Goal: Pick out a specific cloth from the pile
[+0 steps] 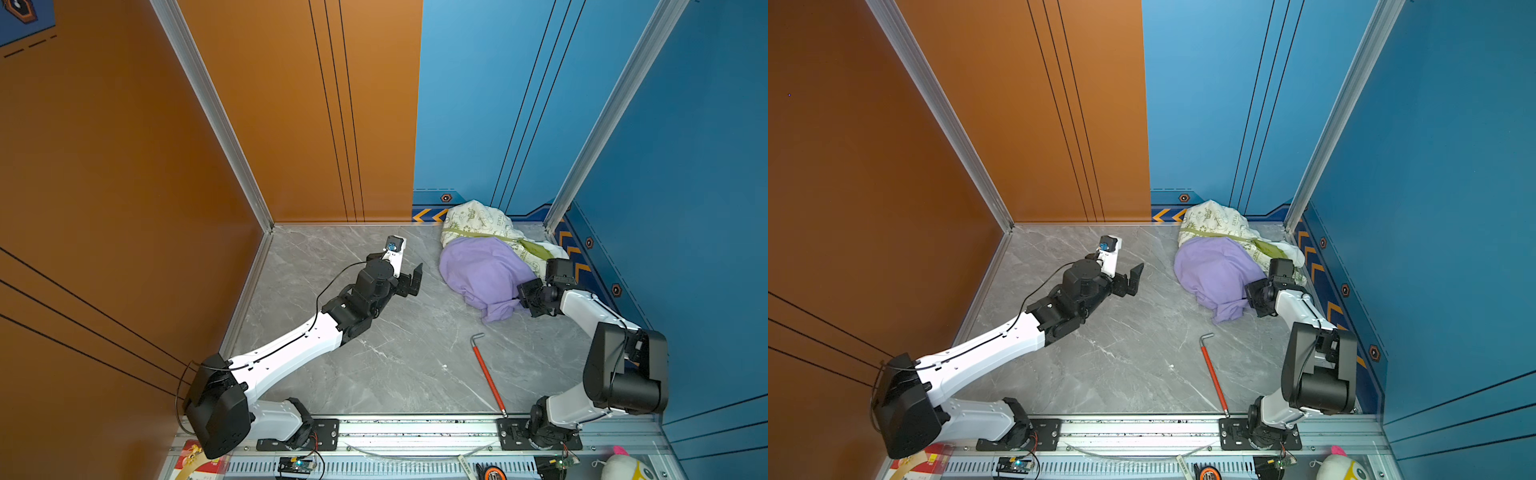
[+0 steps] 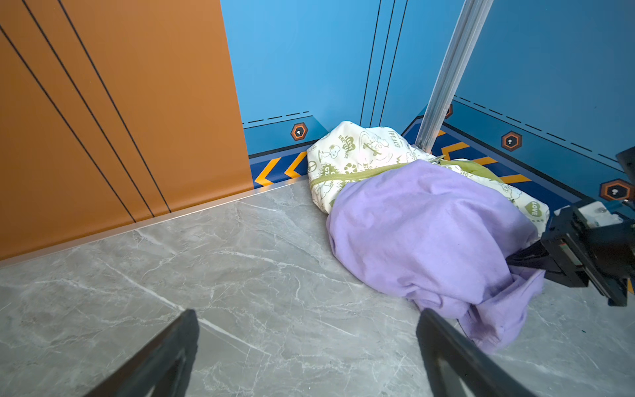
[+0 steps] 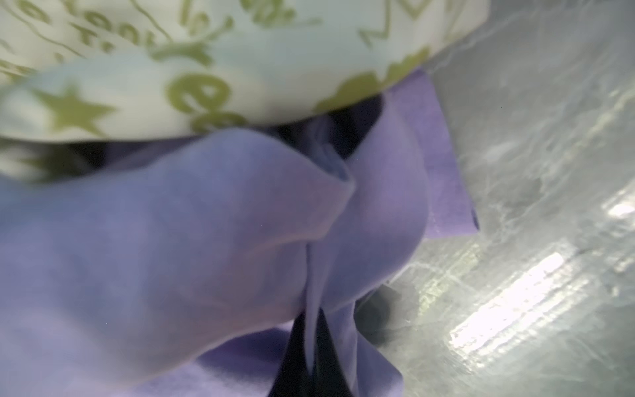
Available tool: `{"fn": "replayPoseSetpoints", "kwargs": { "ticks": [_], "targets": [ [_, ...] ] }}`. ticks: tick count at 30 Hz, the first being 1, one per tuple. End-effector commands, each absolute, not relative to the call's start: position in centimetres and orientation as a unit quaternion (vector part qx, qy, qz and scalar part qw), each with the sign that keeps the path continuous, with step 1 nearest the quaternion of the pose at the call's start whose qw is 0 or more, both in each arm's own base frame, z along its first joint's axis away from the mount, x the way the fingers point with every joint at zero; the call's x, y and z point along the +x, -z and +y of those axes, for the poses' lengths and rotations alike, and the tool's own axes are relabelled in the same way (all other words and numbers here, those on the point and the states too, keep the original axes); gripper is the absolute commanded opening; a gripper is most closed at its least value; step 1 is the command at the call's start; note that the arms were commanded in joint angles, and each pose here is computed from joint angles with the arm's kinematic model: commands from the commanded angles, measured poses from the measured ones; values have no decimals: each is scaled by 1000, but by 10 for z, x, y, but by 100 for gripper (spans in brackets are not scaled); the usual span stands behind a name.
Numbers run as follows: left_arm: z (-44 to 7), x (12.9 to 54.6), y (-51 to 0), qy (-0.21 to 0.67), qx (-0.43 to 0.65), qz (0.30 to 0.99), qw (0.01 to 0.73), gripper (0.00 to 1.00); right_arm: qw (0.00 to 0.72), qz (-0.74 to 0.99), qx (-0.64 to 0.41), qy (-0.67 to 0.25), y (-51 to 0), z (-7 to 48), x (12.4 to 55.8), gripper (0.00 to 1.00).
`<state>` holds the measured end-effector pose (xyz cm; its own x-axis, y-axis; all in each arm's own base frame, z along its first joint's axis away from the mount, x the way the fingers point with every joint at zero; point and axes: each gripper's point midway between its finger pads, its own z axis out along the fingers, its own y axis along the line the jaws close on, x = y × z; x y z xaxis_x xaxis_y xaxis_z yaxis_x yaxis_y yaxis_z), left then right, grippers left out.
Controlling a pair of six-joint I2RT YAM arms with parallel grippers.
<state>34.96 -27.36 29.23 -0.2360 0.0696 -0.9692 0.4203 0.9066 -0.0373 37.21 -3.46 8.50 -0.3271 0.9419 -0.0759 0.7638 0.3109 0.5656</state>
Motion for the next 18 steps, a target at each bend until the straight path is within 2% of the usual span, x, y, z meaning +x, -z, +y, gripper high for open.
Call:
{"fn": "replayPoseSetpoints", "kwargs": {
  "ticks": [1,8,13,18],
  "targets": [
    [-284,350,-301,132,176,765,605,99,233,782,527,-236,-115,-33,387,0],
    [-300,353,-311,144,201,754,608,99,277,780,491,-271,-168,-20,410,0],
    [-306,357,-321,161,217,745,610,98,338,769,477,-260,-207,-20,409,0],
    [-304,365,-338,224,215,735,603,98,393,762,442,-264,-248,-6,409,0]
  ]
}}
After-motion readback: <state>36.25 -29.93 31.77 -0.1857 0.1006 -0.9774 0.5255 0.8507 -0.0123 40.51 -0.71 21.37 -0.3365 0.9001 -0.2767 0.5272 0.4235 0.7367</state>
